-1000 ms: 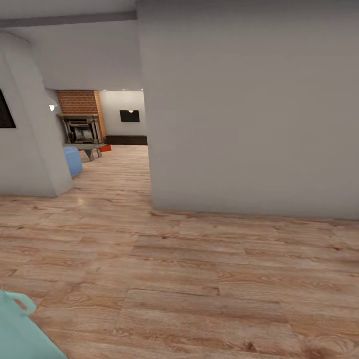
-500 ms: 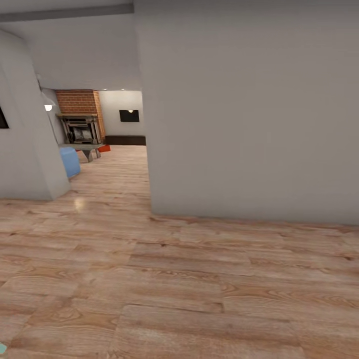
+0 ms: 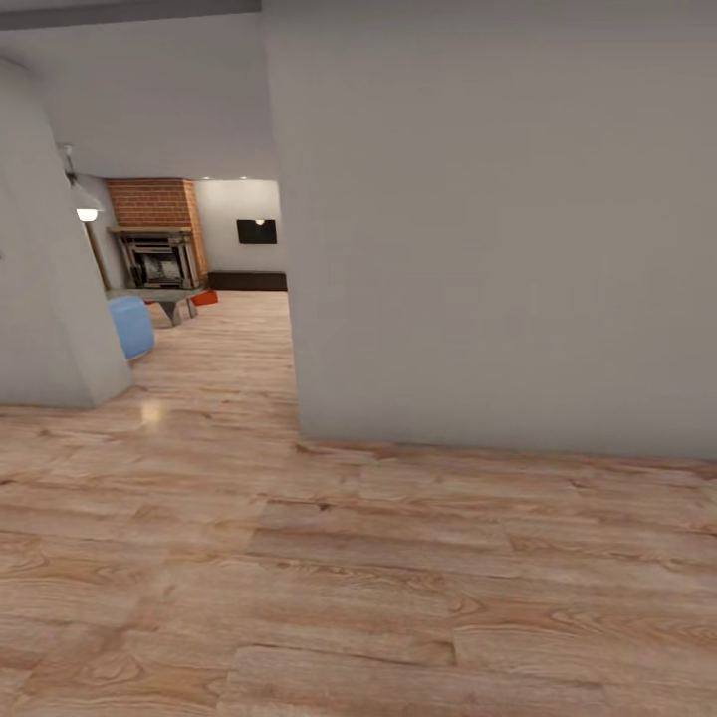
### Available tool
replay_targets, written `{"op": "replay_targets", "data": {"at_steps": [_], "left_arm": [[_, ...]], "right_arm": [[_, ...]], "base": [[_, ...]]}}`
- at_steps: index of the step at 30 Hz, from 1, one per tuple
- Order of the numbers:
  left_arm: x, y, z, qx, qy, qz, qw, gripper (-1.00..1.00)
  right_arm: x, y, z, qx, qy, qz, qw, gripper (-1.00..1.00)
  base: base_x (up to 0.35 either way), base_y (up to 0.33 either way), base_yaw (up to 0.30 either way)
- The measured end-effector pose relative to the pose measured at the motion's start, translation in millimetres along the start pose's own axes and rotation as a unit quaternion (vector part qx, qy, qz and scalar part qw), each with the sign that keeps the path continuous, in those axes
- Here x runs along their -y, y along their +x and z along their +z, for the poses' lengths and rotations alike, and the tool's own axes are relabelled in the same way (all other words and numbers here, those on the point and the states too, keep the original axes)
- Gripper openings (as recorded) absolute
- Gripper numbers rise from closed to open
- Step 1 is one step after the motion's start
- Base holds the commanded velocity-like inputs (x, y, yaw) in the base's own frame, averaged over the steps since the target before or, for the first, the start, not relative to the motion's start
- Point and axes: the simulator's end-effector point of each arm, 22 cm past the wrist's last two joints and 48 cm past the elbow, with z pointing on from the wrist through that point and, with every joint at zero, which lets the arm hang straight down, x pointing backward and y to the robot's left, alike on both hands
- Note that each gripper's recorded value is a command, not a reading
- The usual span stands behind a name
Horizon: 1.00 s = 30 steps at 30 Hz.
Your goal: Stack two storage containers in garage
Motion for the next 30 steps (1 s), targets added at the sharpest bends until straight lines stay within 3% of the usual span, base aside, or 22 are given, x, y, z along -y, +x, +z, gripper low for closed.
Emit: {"op": "replay_targets", "data": {"at_steps": [12, 30], "left_arm": [[0.0, 0.0, 0.0, 0.000, 0.000, 0.000, 1.0000, 1.00], [0.0, 0.1, 0.0, 0.000, 0.000, 0.000, 1.0000, 1.00]], "right_arm": [[0.3, 0.2, 0.0, 0.000, 0.000, 0.000, 1.0000, 1.00], [1.0, -0.4, 0.0, 0.001, 0.001, -0.001, 1.0000, 1.00]], "base": [[0.323, 0.000, 0.031], [0.323, 0.000, 0.259]]}}
